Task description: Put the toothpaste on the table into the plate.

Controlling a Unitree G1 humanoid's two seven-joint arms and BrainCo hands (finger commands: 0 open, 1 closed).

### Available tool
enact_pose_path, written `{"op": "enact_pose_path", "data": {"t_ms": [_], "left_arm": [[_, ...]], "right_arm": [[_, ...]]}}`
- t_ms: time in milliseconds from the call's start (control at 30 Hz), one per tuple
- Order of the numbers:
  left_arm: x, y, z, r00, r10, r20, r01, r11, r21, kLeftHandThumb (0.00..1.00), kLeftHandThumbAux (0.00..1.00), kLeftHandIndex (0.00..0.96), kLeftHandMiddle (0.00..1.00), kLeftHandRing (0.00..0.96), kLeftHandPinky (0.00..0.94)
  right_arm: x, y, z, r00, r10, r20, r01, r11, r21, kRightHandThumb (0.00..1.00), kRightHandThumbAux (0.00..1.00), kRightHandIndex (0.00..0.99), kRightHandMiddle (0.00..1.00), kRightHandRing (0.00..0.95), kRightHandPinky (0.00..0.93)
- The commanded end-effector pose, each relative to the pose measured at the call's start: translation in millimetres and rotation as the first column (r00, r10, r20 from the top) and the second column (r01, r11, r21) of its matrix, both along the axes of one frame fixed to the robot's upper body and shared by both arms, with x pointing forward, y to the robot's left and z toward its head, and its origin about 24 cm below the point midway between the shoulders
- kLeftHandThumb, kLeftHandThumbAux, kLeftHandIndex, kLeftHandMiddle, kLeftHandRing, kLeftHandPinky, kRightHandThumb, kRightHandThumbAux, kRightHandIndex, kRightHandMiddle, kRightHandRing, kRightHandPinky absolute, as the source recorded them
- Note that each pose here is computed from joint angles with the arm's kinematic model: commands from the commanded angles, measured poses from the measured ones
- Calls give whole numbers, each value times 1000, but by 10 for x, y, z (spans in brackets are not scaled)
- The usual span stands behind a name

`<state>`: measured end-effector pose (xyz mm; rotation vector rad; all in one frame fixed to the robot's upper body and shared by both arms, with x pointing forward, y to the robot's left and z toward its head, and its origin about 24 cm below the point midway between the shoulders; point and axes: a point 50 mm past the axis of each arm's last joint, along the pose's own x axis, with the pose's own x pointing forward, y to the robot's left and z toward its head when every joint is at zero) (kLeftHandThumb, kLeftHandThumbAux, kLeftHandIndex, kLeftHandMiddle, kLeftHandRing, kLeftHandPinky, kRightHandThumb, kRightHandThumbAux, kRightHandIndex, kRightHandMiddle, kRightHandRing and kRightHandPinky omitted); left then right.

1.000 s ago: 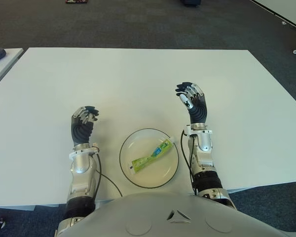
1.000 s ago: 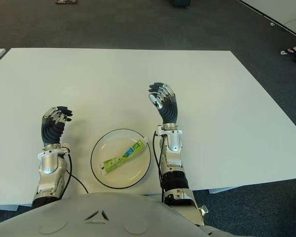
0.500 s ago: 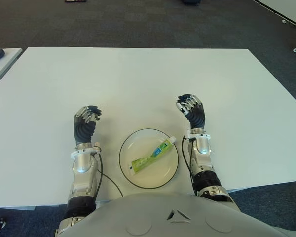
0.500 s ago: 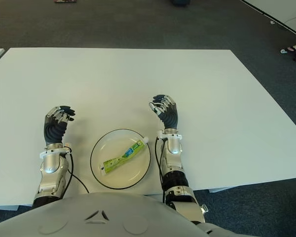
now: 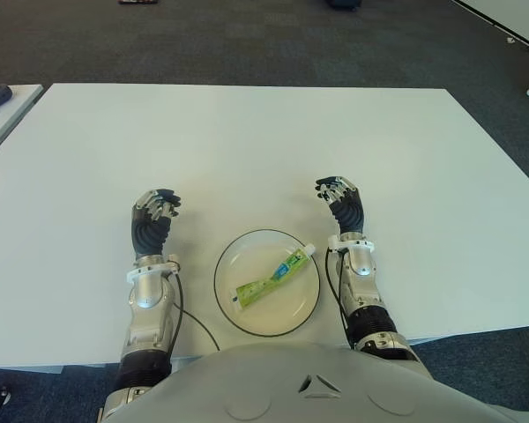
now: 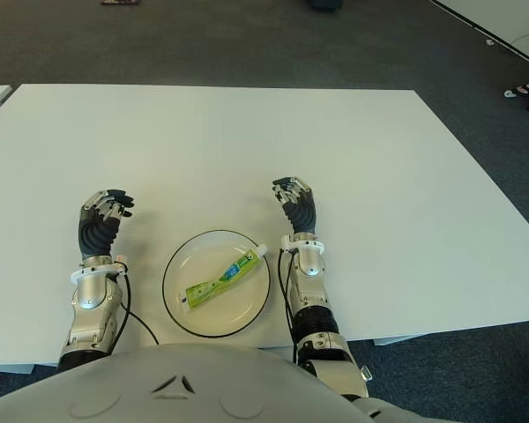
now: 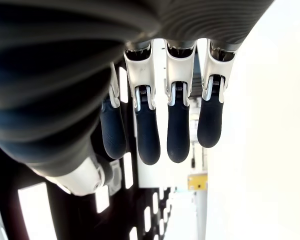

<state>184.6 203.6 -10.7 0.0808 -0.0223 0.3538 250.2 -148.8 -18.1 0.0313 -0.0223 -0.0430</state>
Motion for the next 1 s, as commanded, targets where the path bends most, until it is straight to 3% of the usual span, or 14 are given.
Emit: {"op": "enact_pose_path", "data": {"t_ms": [33, 1000], "left_arm": [[3, -13, -15, 1000, -13, -15, 13, 1000, 7, 704, 719, 427, 488, 497, 499], [-34, -13, -27, 999, -32, -35, 31, 999, -10, 705, 719, 427, 476, 489, 500]], "right_arm": [[-17, -5, -19, 999, -1, -33, 1, 1000, -9, 687, 732, 420, 434, 428, 438], [-171, -112, 20, 995, -71, -71, 76, 994, 74, 691, 738, 415, 429, 439, 450]]}}
